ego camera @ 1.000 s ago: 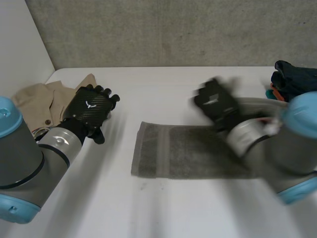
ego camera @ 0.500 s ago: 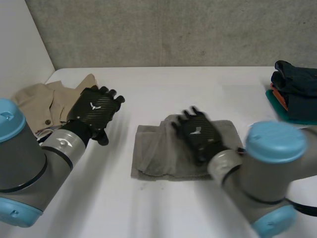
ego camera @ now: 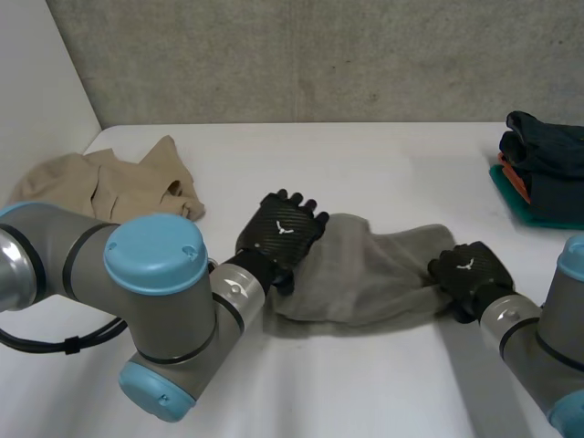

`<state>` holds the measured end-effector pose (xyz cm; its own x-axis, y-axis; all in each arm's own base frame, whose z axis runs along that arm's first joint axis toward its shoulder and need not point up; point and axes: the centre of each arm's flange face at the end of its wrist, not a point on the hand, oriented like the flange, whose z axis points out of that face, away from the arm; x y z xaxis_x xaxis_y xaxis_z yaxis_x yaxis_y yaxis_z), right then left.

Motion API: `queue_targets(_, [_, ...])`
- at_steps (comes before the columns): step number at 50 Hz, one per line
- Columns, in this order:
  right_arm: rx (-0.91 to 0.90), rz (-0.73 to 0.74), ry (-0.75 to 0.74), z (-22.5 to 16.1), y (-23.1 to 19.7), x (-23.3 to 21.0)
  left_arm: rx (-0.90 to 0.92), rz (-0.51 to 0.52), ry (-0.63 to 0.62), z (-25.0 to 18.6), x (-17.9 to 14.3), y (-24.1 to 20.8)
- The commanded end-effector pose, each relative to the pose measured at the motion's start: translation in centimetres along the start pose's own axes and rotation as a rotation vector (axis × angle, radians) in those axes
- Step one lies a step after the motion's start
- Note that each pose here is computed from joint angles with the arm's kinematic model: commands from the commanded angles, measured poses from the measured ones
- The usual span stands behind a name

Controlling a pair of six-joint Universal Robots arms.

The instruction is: Fold the laundry.

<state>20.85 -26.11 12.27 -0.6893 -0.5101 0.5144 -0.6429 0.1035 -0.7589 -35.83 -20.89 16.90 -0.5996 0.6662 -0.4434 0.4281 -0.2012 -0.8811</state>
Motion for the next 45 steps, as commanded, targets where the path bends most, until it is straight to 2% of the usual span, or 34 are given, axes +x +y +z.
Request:
queue_targets(1, [0.072,-0.212,0.071,0.5,-2.5,1.1,0.001,-0.009,-0.103,-1.3,-3.1,-1.1])
queue_targets(6, [0.324,-0.376,-0.014,-1.6,-9.1,-4.3,0.004,-0.012,-0.141,-2.7,-4.5,-1.5])
queue_targets(10, [0.443,-0.429,-0.1,-2.8,-11.6,-8.4,0.0,-0.015,-0.166,-3.8,-5.4,-1.6])
queue_targets(18, [0.502,-0.634,-0.318,-3.8,-9.3,-16.0,-0.032,-0.026,-0.202,-5.3,-6.6,-0.6])
queue_targets(23, [0.495,-0.611,-0.302,-3.7,-9.3,-15.8,-0.034,-0.026,-0.205,-5.3,-6.7,-0.5])
queue_targets(26, [0.512,-0.483,-0.283,-4.3,-10.6,-14.6,-0.012,-0.025,-0.22,-5.0,-7.2,-1.1])
queue_targets(27, [0.531,-0.366,-0.247,-5.0,-12.2,-12.5,-0.001,-0.025,-0.223,-4.8,-7.3,-1.4])
queue_targets(29, [0.535,-0.251,-0.218,-5.4,-13.2,-10.4,0.04,-0.028,-0.237,-4.4,-7.6,-2.6])
queue_targets(30, [0.536,-0.123,-0.206,-5.9,-13.8,-8.6,0.059,-0.035,-0.243,-4.2,-7.8,-3.2])
queue_targets(31, [0.533,-0.062,-0.205,-6.0,-13.9,-8.0,0.071,-0.042,-0.245,-4.1,-7.9,-3.5])
queue_targets(33, [0.512,0.061,-0.212,-5.9,-13.7,-7.0,0.122,-0.081,-0.236,-3.9,-7.7,-5.1])
queue_targets(34, [0.492,0.171,-0.222,-6.0,-13.7,-6.2,0.142,-0.099,-0.229,-3.8,-7.5,-5.7])
queue_targets(38, [0.393,0.381,-0.226,-6.0,-13.1,-3.9,0.205,-0.201,-0.168,-2.9,-5.9,-7.7])
queue_targets(45, [0.247,0.494,-0.138,-3.9,-11.2,0.8,0.094,-0.309,-0.028,-0.2,-1.2,-6.1])
